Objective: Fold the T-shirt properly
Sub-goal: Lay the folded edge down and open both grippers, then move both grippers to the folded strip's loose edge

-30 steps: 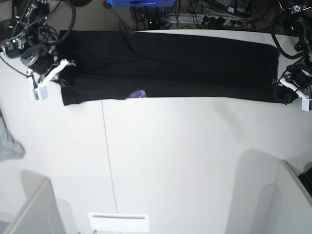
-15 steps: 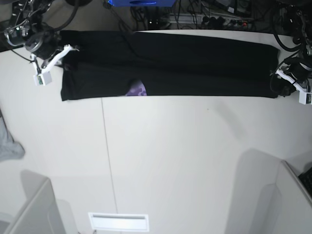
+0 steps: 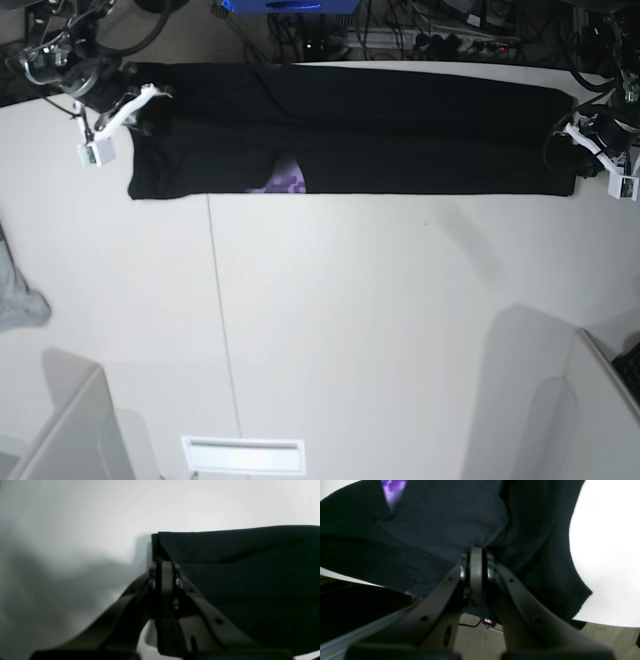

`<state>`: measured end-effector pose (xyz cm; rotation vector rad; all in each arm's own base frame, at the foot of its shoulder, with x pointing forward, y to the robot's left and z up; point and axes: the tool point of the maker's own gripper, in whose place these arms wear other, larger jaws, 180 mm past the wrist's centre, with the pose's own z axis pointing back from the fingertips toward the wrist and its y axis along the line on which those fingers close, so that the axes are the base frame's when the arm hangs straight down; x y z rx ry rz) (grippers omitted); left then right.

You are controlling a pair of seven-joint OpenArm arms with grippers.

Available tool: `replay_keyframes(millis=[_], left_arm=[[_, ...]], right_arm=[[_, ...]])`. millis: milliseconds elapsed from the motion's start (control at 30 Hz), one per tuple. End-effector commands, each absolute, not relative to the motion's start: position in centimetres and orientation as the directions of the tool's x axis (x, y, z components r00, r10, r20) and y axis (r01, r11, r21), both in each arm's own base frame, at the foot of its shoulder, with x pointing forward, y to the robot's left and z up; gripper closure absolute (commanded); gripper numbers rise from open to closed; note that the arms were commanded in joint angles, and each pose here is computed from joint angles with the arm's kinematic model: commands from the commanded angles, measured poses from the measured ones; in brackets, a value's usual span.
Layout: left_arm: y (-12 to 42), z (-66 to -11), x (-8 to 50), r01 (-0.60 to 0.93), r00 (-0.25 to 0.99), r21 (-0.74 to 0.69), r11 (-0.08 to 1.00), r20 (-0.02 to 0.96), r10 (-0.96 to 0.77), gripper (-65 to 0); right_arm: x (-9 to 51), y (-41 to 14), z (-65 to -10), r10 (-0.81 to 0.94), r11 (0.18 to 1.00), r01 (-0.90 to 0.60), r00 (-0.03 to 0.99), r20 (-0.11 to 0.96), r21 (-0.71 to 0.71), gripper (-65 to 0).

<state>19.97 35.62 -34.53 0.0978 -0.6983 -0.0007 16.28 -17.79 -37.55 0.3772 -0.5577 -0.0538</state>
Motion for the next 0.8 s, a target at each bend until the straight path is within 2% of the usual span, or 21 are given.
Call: replay_keyframes(millis=[0, 100, 167, 267, 333, 433, 533, 600, 667, 700, 733, 767], left_arm=[[36.2, -33.4, 20.6, -0.029, 0.745, 0.117, 0.993, 0.665, -0.057, 0.0], [36.2, -33.4, 20.5, -0.029, 0.746, 0.116, 0.993, 0.664, -0.056, 0.0], [36.1, -33.3, 20.6, -0.027, 0.742, 0.117, 0.993, 0.667, -0.058, -8.4], [36.0, -33.2, 20.6, -0.026, 0.742, 0.117, 0.993, 0.668, -0.060, -23.4], [36.2, -33.2, 20.6, -0.029, 0.741, 0.118, 0.993, 0.669, -0.057, -34.4], [36.3, -33.1, 20.6, -0.035, 0.739, 0.119, 0.992, 0.672, -0.055, -50.0], [35.9, -32.5, 20.9, -0.024, 0.727, 0.124, 0.992, 0.683, -0.068, -58.4], [34.9, -32.1, 20.8, -0.010, 0.716, 0.120, 0.993, 0.694, -0.077, -58.6], [33.5, -31.8, 20.9, -0.006, 0.695, 0.100, 0.995, 0.716, -0.068, -57.3], [33.0, -31.9, 20.8, -0.010, 0.690, 0.088, 0.996, 0.721, -0.056, -53.8], [32.8, -32.2, 20.7, -0.019, 0.689, 0.072, 0.997, 0.723, -0.039, -47.4], [32.4, -32.4, 20.9, -0.026, 0.685, 0.058, 0.998, 0.728, -0.025, -38.0]], right_arm=[[16.7, -18.0, -36.9, -0.152, 0.932, -0.060, 0.833, 0.532, 0.359, 0.0], [16.7, -18.1, -36.9, -0.151, 0.932, -0.060, 0.833, 0.533, 0.358, 0.0], [16.8, -18.1, -36.8, -0.151, 0.932, -0.061, 0.832, 0.534, 0.358, -1.8], [16.7, -18.1, -36.9, -0.152, 0.932, -0.058, 0.833, 0.532, 0.357, -21.3], [16.5, -19.0, -36.8, -0.165, 0.938, -0.036, 0.829, 0.535, 0.345, -29.9], [16.6, -21.1, -36.3, -0.190, 0.950, 0.010, 0.811, 0.553, 0.313, -29.4], [17.3, -22.1, -35.5, -0.160, 0.960, -0.009, 0.801, 0.577, 0.279, -29.0], [17.8, -21.9, -35.4, -0.148, 0.960, -0.025, 0.799, 0.583, 0.278, -26.7], [18.1, -20.7, -35.6, -0.128, 0.954, -0.061, 0.803, 0.582, 0.294, -19.1], [18.6, -19.9, -35.5, -0.119, 0.949, -0.083, 0.799, 0.589, 0.305, -12.9], [19.0, -19.1, -35.5, -0.115, 0.944, -0.102, 0.792, 0.600, 0.315, -6.2], [19.3, -18.6, -35.6, -0.114, 0.938, -0.116, 0.786, 0.607, 0.326, 0.0]])
